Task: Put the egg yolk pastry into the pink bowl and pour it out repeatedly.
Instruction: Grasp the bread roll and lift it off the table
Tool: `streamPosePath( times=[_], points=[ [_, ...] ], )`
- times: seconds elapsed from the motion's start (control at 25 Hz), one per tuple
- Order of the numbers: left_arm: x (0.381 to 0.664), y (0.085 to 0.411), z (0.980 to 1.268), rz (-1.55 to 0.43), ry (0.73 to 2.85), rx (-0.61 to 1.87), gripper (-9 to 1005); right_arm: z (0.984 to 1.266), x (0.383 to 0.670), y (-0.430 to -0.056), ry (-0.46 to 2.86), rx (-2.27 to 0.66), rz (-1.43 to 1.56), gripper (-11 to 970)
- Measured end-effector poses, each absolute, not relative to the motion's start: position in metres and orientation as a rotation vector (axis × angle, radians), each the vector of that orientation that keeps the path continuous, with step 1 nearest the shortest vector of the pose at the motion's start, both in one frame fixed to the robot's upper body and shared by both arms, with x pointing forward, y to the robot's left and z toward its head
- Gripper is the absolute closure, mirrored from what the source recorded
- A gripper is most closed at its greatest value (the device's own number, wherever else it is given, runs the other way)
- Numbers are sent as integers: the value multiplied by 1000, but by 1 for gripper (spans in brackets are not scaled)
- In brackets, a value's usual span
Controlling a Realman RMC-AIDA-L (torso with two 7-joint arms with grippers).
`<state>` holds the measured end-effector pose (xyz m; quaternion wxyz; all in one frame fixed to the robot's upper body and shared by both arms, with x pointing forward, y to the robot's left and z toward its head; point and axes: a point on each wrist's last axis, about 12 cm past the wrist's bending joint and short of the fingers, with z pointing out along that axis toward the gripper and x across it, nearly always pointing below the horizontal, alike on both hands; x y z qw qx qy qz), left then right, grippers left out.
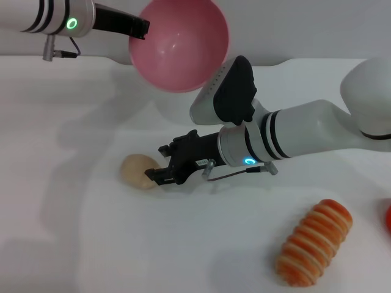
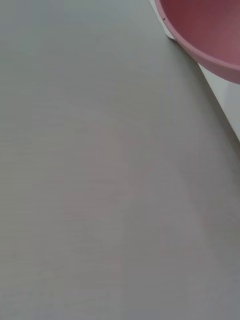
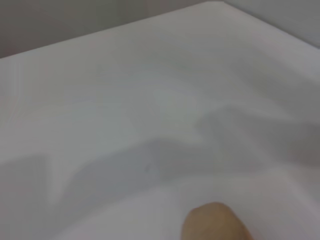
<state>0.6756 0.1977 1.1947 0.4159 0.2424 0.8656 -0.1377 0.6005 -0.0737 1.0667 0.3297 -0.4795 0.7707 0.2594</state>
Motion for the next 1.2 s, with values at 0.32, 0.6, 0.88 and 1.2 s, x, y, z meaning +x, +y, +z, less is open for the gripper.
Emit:
streamPosePath(
  times=[0.32,0.6,0.88,1.2],
  points=[
    [675,196,1196,-341,2159,622,919,1067,601,-72,2024,-1276,670,506],
    [675,196,1196,-336,2153,627,919,1066,600,-72,2029,-1275,681,513],
    [675,197,1196,-333,2152,629,918,1065,601,-74,2070,-1229,690,521],
    [675,201,1197,-321,2140,630,917,1065,602,-75,2082,-1211,686,666]
  ],
)
